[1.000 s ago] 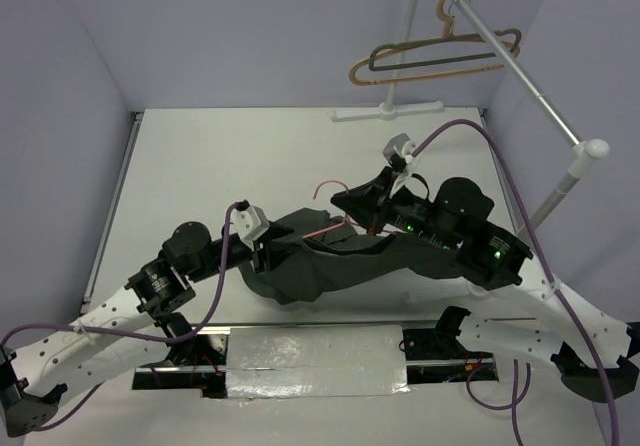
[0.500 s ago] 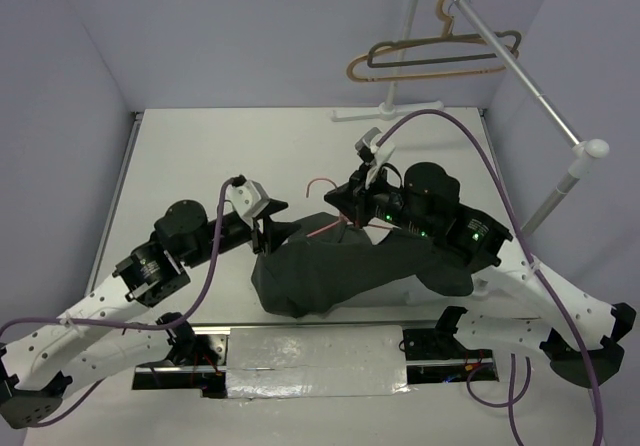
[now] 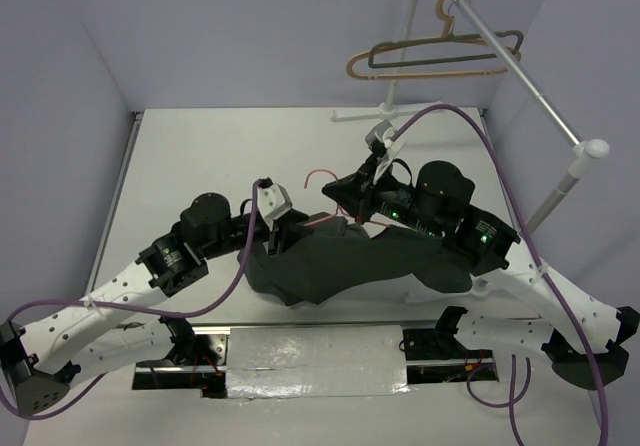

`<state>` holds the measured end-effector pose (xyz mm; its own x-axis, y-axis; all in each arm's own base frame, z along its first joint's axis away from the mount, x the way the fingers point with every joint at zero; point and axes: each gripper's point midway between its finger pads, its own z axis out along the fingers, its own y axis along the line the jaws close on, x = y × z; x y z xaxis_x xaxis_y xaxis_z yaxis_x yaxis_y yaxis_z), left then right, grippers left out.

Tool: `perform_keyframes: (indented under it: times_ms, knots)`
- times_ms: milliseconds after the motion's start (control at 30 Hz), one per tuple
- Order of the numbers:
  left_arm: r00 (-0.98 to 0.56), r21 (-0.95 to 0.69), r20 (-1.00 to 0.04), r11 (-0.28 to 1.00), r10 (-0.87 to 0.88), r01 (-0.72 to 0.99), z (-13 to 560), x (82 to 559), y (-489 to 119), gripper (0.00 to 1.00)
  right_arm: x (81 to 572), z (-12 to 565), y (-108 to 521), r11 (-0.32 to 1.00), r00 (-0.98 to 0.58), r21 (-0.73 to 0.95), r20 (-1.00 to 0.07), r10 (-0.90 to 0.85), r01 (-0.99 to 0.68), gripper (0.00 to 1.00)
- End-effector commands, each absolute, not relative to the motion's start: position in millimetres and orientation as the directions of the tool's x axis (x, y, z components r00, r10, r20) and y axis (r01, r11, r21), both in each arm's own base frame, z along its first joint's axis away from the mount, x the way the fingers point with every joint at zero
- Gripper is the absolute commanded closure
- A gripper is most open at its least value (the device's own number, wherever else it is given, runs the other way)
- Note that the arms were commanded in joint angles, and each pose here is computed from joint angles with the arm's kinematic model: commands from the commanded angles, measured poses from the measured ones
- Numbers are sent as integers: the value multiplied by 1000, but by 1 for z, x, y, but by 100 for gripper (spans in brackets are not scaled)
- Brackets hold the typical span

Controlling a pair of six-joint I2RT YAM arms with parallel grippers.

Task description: Place the t-shirt on the hanger

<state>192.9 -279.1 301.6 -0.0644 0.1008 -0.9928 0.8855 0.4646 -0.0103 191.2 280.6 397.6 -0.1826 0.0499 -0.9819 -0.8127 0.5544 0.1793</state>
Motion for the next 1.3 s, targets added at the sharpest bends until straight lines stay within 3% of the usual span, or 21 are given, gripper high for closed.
perform_keyframes:
  times_ms: [0,33,67,133,233,267,367,467,633,700,767,833,967,1067,1100,1133,1200,1267]
  knots:
    - [21,34,-999,392,37,919,325,184,-287,59,183,435,276,522,-109,192,-977,186,-831,100]
    - [21,35,-999,402,40,915,324,184,-286,70,184,437,271,537,-93,191,-974,204,-821,100]
    - [16,34,-999,418,48,908,320,186,-283,91,185,437,268,548,-86,191,-974,211,-815,100]
    - [21,39,-999,478,43,877,321,192,-272,100,185,436,264,556,-76,195,-970,230,-808,100]
    - [28,38,-999,501,27,865,324,192,-266,98,180,441,260,547,-70,196,-968,242,-814,100]
    - [31,35,-999,492,17,870,330,190,-268,82,180,440,263,537,-77,196,-969,235,-820,100]
    - [28,33,-999,443,17,896,339,184,-275,66,180,435,268,530,-100,202,-972,215,-823,100]
    - [22,30,-999,414,24,910,344,184,-283,60,181,428,271,526,-111,207,-972,208,-825,100]
    - [13,30,-999,382,46,924,340,187,-294,58,182,420,280,509,-129,212,-973,194,-834,100]
    - [5,25,-998,367,55,930,337,188,-299,60,182,420,282,502,-133,215,-972,196,-838,100]
    - [6,26,-998,343,59,939,336,185,-302,75,181,420,284,492,-138,219,-971,196,-843,100]
    - [14,29,-999,321,50,946,337,182,-304,99,180,419,285,486,-139,217,-972,192,-846,100]
    - [69,73,-997,275,26,959,338,172,-303,100,179,412,287,485,-147,200,-978,146,-851,100]
    - [127,132,-991,258,34,957,346,165,-295,100,179,407,279,511,-140,167,-986,91,-843,82]
    - [129,135,-991,254,39,958,348,163,-294,100,180,412,275,525,-131,156,-988,86,-836,64]
    - [117,129,-991,248,61,960,346,160,-291,100,179,405,270,539,-147,150,-988,50,-829,58]
    - [124,135,-990,250,59,959,351,156,-286,100,178,411,261,555,-123,110,-992,14,-825,47]
    - [135,146,-989,263,58,954,356,153,-279,100,174,398,254,562,-144,87,-988,-57,-822,42]
